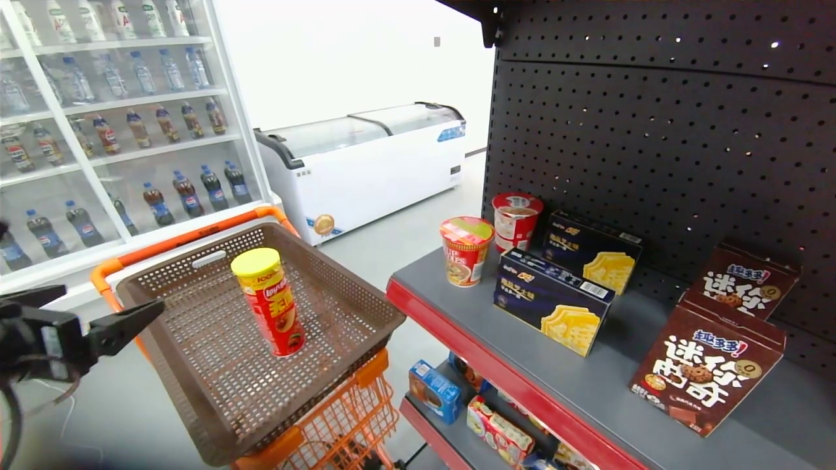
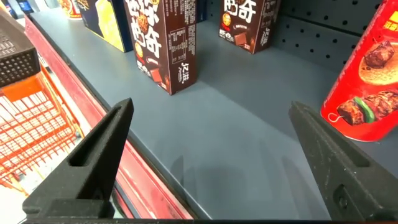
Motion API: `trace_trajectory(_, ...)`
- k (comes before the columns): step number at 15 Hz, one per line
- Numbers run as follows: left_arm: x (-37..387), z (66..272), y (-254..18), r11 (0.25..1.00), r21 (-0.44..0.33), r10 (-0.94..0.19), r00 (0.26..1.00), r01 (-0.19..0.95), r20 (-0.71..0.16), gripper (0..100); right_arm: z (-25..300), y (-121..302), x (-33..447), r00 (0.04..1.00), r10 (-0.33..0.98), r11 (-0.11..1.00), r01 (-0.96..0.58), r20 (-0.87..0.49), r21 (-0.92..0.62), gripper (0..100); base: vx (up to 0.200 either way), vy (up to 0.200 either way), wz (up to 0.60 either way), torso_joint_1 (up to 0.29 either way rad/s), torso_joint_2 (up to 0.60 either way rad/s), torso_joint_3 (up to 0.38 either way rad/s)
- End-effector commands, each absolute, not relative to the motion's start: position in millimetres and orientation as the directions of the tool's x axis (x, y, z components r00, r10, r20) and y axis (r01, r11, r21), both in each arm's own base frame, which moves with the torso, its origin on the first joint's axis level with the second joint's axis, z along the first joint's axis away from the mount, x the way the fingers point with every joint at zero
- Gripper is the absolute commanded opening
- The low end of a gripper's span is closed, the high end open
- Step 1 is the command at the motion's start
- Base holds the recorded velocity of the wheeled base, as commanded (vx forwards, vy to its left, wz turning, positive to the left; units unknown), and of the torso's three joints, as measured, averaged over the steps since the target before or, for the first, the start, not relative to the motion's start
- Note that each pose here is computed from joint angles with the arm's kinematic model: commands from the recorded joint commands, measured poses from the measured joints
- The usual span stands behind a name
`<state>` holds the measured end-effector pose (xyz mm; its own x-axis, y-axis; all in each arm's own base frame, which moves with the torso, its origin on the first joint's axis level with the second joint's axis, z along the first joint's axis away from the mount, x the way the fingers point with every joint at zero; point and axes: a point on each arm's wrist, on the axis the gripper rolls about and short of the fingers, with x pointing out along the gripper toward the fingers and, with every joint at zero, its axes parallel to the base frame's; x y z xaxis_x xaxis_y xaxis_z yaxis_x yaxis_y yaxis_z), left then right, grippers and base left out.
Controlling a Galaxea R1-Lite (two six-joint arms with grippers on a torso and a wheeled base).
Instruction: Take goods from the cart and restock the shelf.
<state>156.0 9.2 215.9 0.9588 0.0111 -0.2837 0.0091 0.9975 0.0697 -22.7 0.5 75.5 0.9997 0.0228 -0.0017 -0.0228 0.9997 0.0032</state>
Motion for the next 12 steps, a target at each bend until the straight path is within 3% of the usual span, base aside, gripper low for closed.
trace_trajectory(1, 237.7, 159.0, 24.5, 0.999, 0.013, -0.039, 0.916, 0.048, -0.398, 100, 75.5, 0.5, -22.6, 1.0, 0.023, 1.0, -0.023, -0.003, 0.003, 100, 0.0, 0.0, 0.0, 0.0, 0.0, 0.0)
trace_trajectory(3, 263.5, 135.6, 27.6, 0.997, -0.005, -0.072, 0.913, 0.076, -0.401, 100, 75.5, 0.5, -22.7, 1.0, 0.025, 1.0, -0.025, -0.002, 0.003, 100, 0.0, 0.0, 0.0, 0.0, 0.0, 0.0)
trace_trajectory(4, 263.5, 135.6, 27.6, 0.997, -0.005, -0.072, 0.913, 0.076, -0.401, 100, 75.5, 0.5, -22.7, 1.0, 0.025, 1.0, -0.025, -0.002, 0.003, 100, 0.0, 0.0, 0.0, 0.0, 0.0, 0.0)
trace_trajectory(7, 300.6, 99.4, 28.8, 0.987, -0.024, -0.156, 0.923, 0.158, -0.353, 100, 75.5, 0.5, -22.7, 1.0, 0.023, 1.0, -0.023, -0.002, 0.003, 100, 0.0, 0.0, 0.0, 0.0, 0.0, 0.0)
trace_trajectory(10, 311.8, 76.2, 29.1, 0.982, -0.035, -0.183, 0.905, 0.184, -0.383, 100, 75.5, 0.5, -22.7, 1.0, 0.023, 1.0, -0.023, -0.002, 0.003, 100, 0.0, 0.0, 0.0, 0.0, 0.0, 0.0)
trace_trajectory(12, 327.8, 65.5, 29.7, 0.981, -0.022, -0.191, 0.925, 0.195, -0.328, 100, 75.5, 0.5, -22.7, 1.0, 0.023, 1.0, -0.023, -0.002, 0.003, 100, 0.0, 0.0, 0.0, 0.0, 0.0, 0.0)
